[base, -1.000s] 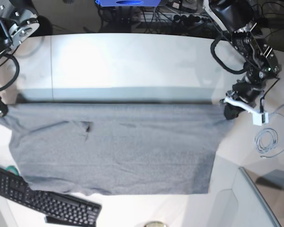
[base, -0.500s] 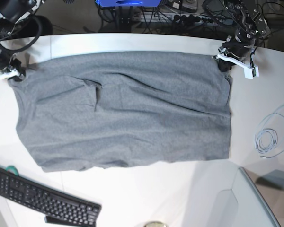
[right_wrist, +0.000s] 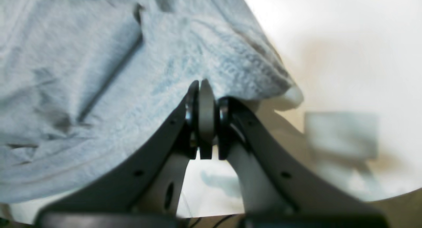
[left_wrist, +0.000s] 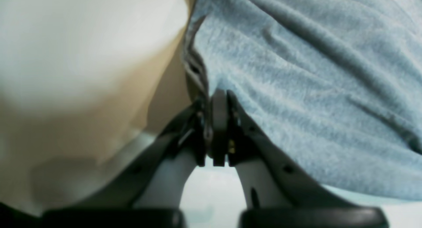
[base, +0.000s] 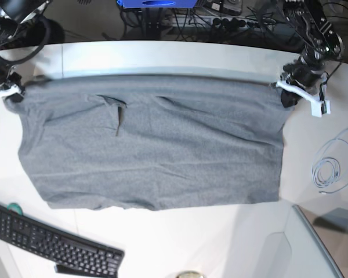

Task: Layout the t-shirt on the table in an organized manner, then fold the t-shirt properly
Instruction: 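Lift the folded edge with both grippers and pull it back, unfolding the shirt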

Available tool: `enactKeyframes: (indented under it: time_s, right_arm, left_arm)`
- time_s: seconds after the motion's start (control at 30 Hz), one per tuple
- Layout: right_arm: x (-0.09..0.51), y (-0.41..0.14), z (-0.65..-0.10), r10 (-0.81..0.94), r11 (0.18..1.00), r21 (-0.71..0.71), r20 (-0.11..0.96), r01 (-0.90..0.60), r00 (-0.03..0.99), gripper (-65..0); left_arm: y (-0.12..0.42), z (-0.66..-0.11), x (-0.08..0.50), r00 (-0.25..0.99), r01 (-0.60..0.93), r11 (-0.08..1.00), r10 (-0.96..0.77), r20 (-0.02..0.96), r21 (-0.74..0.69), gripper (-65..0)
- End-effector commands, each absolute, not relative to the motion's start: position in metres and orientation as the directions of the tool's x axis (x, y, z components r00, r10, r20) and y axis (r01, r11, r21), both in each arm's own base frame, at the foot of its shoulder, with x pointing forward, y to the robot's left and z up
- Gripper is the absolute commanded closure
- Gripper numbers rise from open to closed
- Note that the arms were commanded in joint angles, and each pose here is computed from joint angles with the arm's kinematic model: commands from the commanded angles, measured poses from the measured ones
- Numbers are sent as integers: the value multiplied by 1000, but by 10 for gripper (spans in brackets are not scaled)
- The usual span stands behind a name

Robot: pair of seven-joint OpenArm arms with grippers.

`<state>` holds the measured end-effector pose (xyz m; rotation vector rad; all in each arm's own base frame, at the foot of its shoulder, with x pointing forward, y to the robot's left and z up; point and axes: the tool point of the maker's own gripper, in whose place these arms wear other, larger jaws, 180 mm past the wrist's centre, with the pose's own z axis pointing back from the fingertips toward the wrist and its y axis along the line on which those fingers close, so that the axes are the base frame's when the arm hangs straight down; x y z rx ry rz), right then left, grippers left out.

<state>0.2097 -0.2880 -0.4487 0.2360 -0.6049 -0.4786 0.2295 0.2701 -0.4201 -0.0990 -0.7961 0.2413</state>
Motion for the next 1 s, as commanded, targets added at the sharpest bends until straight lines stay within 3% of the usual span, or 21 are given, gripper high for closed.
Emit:
enactKeyframes:
  time_s: [0.0,0.13,0.23,0.53,0.73,0.97]
  right_arm:
    - [242,-298,-420,-462,886,346,583,310,669,-6]
    - [287,-304,-383,-387,920,312,639,235,665,-6]
    - [316,-313,-358,-410,911,319,653,260,637,-6]
    - [423,-307,-273,-301,951,285,757,121,580,-6]
    - [485,-316,-232,-247,966,249,829,65,501,-6]
    - [533,-350,-156,-209,978,199,903,65,375,-6]
  left_arm:
    - [282,-387,259,598,-148,977,213,772,-155,0]
    - [296,-343,305,542,-167,977,202,815,-131,0]
    - [291,-311,342,519,-118,988,149,842,-102,0]
    - [247,-241,445,423,-6,992,115,899,-124,0]
    - [216,-219,506,423,65,983,127,897,-170,0]
    - [212,-167,564,315,39,970,217,924,-242,0]
